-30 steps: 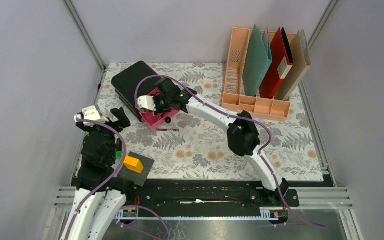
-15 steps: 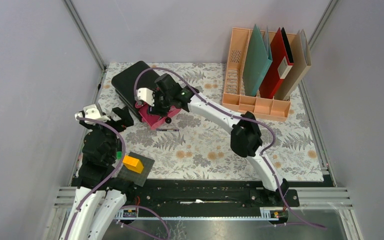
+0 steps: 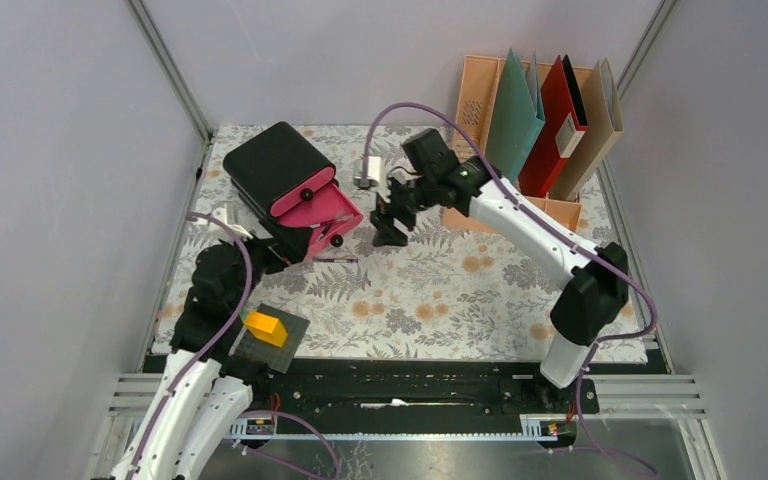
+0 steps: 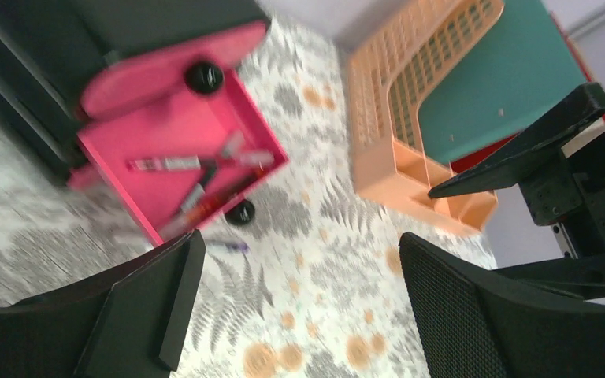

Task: Organize the desk
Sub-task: Place the stationery in the drawer, then pick up the stationery from the center of the board.

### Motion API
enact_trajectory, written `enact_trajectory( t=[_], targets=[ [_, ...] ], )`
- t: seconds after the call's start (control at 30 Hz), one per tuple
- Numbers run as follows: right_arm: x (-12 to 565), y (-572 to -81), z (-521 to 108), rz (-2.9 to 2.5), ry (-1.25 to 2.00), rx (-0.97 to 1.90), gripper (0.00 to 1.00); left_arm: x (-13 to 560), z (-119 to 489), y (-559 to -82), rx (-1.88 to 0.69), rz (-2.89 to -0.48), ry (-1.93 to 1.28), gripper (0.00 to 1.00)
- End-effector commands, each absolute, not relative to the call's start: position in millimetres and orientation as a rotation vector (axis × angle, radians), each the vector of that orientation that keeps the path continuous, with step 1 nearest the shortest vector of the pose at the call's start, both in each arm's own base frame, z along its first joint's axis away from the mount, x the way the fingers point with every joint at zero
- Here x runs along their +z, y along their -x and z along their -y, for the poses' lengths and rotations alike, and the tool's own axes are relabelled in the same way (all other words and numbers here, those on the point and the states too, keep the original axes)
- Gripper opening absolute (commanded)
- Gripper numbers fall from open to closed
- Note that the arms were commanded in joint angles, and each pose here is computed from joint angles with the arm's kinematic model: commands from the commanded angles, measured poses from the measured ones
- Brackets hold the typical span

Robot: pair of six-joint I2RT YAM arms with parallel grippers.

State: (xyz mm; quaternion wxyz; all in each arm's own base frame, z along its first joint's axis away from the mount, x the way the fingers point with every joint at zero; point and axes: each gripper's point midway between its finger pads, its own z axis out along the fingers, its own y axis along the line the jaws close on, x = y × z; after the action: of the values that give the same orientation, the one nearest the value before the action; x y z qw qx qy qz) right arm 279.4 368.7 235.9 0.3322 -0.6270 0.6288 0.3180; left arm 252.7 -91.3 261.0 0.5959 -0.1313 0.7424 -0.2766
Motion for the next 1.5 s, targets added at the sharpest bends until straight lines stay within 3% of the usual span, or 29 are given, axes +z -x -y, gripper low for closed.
enact_trajectory(
  t=[0.0, 0.17, 0.3, 0.77, 1.2, 1.47],
  targets=[
    [224, -253, -334, -1.716, 1.599, 1.001, 0.77, 225, 130, -250, -0.934, -1.858, 0.406, 0.99],
    [188, -240, -326, -1.674, 1.645, 1.028, 0.78, 192, 138, -253, -0.969, -1.951, 0.483, 0.99],
    [155, -258, -339, -1.674, 1.655, 0.987, 0.78, 192, 125, -257, -0.871, -1.939, 0.486, 0.99],
    [61, -303, -420, -1.675, 1.816, 0.478, 0.74, 220, 58, -249, -0.462, -1.841, 0.532, 0.99],
    [43, -331, -437, -1.707, 1.759, 0.354, 0.72, 225, 47, -246, -0.399, -1.810, 0.523, 0.99],
    [29, -334, -440, -1.739, 1.738, 0.347, 0.62, 226, 46, -246, -0.399, -1.809, 0.524, 0.99]
  ],
)
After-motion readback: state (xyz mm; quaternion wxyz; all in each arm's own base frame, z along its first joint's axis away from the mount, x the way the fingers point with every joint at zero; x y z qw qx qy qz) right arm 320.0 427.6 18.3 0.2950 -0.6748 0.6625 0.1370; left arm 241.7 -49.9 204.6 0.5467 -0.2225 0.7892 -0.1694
